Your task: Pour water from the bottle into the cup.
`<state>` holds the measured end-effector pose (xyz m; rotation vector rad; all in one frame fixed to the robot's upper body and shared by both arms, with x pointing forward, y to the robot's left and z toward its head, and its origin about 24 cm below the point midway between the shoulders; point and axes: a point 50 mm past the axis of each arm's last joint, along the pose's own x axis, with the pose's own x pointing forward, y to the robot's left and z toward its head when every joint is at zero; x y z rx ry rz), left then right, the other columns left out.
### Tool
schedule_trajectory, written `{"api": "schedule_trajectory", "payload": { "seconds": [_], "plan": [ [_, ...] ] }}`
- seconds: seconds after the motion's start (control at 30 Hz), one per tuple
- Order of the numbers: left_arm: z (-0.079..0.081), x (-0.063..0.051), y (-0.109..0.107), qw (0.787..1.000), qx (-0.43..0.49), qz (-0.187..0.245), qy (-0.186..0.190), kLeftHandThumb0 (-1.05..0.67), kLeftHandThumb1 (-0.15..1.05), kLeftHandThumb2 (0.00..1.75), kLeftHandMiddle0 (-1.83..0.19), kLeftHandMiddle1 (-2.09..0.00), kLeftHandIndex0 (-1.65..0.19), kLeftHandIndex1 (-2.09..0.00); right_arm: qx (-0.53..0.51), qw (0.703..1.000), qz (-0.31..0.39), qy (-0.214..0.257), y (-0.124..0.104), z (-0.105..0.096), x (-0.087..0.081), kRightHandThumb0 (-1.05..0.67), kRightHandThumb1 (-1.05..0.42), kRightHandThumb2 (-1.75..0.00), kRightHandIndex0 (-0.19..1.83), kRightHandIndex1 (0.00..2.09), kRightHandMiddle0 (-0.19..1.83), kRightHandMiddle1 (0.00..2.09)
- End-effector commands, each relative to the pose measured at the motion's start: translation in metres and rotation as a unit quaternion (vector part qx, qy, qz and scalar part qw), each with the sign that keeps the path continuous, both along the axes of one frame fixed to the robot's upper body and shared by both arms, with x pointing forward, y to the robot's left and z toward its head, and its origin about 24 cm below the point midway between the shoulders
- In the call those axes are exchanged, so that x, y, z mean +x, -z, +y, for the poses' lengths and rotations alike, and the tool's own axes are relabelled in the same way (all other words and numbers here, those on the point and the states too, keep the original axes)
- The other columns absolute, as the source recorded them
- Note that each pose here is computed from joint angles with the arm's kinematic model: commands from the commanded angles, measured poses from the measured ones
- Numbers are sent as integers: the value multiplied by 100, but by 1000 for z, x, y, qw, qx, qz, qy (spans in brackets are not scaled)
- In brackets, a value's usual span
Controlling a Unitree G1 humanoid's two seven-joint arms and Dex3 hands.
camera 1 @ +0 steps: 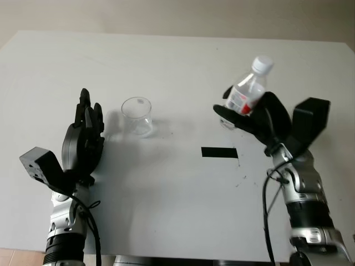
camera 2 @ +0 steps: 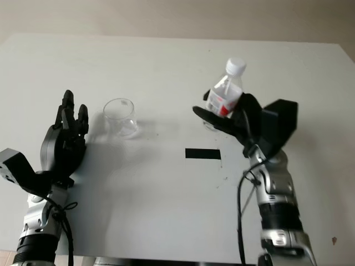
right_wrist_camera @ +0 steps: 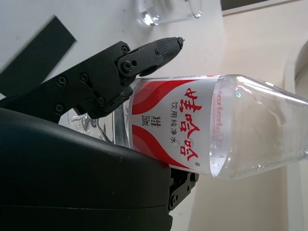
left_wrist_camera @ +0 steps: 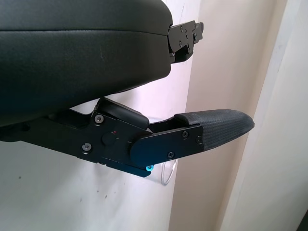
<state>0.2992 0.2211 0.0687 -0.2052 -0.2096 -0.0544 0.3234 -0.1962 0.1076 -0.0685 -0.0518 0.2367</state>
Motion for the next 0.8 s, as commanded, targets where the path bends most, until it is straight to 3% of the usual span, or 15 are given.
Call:
{"api": "schedule_trajectory", "payload": {
  "seconds": [0.0, 0.33, 0.63, 0.77],
  "plan": [
    [0, -6, 13, 1000, -2, 25, -1, -86, 105, 65, 19, 0, 19, 0, -12, 1000, -8, -2, -3, 2, -6, -32, -105, -22, 101, 209, 56, 209],
    [-1, -7, 14, 1000, -5, 25, -3, -86, 105, 66, 19, 0, 19, 0, -33, 999, 27, -11, 8, 8, -5, -31, -105, -22, 113, 209, 73, 209],
    [0, -8, 11, 1000, -7, 26, -3, -87, 105, 65, 19, 0, 19, 0, -2, 996, 82, -38, 22, 16, -3, -30, -105, -25, 117, 209, 74, 209],
    [0, -9, 10, 1000, -10, 26, -3, -87, 105, 65, 19, 0, 19, 0, 19, 993, 114, -40, 30, 18, -3, -33, -105, -24, 127, 209, 75, 209]
  ]
}}
